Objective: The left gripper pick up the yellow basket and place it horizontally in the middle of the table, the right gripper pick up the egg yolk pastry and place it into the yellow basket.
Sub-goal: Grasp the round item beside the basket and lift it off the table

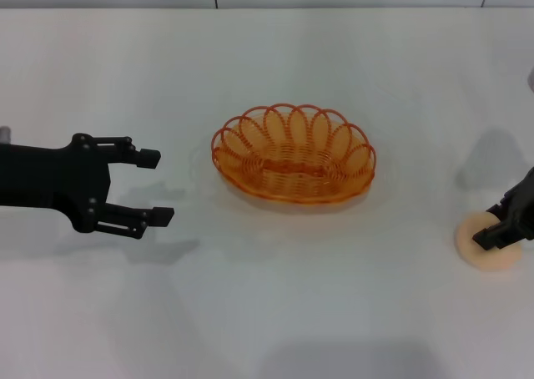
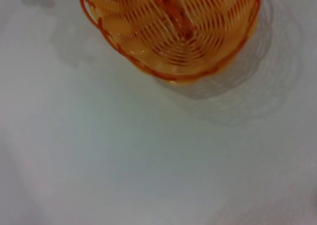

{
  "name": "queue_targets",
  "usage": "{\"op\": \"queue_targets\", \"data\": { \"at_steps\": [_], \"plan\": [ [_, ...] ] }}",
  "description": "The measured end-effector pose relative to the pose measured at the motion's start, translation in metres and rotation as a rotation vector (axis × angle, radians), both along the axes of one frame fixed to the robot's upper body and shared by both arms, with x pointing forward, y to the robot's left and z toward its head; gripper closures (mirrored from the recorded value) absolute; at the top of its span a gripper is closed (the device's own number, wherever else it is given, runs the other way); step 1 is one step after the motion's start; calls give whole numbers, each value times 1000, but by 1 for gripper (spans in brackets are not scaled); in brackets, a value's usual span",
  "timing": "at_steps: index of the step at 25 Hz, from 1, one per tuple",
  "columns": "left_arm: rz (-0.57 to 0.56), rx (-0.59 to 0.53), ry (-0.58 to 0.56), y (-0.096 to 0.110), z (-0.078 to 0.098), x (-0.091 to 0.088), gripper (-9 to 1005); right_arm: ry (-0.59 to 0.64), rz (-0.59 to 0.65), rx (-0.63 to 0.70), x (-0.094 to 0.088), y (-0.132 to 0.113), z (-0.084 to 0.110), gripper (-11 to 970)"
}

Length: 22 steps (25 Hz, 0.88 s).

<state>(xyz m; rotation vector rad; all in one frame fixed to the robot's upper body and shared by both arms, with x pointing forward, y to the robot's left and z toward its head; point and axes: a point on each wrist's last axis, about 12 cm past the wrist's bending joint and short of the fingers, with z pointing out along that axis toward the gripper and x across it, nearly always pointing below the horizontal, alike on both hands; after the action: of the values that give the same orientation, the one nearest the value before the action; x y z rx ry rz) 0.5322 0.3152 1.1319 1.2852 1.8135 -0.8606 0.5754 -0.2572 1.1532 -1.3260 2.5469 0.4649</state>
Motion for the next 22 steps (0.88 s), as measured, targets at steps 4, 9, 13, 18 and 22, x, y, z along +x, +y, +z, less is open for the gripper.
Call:
{"op": "queue_targets", "data": {
  "at_steps": [4,9,13,18,22],
  "plan": [
    [1,1,4,0,-1,-1,134,-1,-1,0,0,-1,0,517],
    [-1,-4,7,-2,-3,-2,135,-3,-1,-2,0,-1,0,732],
    [-3,-6,9,-3,-3,-2,135,-11,-1,-2,0,-3,1,835],
    [-1,-6,11,-2,-4,-3,136,-37,-10,14,1,-7,10,878],
    [-2,-5,7,-2,-4,-4,136,-113,-22,88,4,-14,29,895]
  ]
}}
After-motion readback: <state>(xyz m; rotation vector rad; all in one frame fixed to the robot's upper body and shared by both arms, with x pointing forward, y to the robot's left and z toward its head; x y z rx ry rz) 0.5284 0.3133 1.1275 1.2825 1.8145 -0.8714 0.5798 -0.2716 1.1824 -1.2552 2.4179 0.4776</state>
